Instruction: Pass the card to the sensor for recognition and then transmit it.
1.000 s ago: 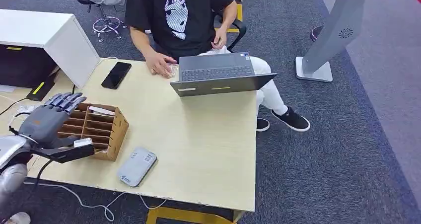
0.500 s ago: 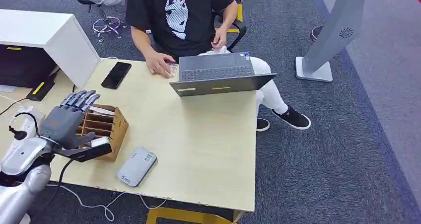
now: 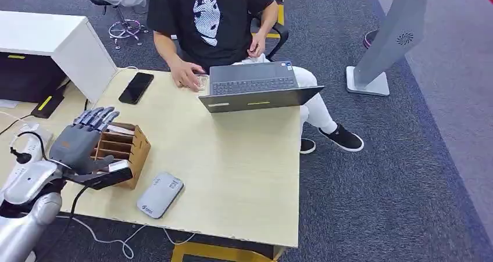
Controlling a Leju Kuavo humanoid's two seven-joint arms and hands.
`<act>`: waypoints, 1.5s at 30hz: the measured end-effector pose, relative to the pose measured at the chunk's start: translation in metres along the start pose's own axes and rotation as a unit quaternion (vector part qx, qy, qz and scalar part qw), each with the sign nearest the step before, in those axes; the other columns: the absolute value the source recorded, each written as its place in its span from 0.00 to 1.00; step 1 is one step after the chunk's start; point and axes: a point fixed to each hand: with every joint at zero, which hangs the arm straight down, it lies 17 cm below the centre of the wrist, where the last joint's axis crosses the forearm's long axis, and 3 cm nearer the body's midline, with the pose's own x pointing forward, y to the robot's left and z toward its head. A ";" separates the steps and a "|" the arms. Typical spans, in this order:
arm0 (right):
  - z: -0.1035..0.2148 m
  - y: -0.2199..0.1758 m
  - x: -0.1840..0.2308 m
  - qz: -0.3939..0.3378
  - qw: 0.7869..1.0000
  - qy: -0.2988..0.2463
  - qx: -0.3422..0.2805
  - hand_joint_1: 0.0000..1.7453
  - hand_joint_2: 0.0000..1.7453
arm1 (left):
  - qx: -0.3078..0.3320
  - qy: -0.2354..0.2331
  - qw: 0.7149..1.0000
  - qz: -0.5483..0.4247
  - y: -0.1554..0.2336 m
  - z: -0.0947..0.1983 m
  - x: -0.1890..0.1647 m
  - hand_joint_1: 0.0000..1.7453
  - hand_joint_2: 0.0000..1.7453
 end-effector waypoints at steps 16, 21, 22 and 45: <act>0.000 0.000 -0.001 -0.006 1.000 0.002 0.000 0.00 1.00 | -0.002 0.018 0.999 -0.027 0.001 -0.005 -0.016 0.00 1.00; 0.000 0.000 -0.001 -0.005 1.000 0.002 0.000 0.00 1.00 | -0.001 0.021 0.999 -0.032 0.001 -0.006 -0.018 0.00 1.00; 0.000 0.000 -0.001 -0.004 1.000 0.002 0.000 0.00 1.00 | 0.001 0.023 0.999 -0.036 0.002 -0.007 -0.019 0.00 1.00; 0.000 0.000 -0.001 0.003 1.000 0.001 -0.001 0.00 1.00 | 0.060 0.035 0.996 -0.056 0.028 -0.047 -0.012 0.00 1.00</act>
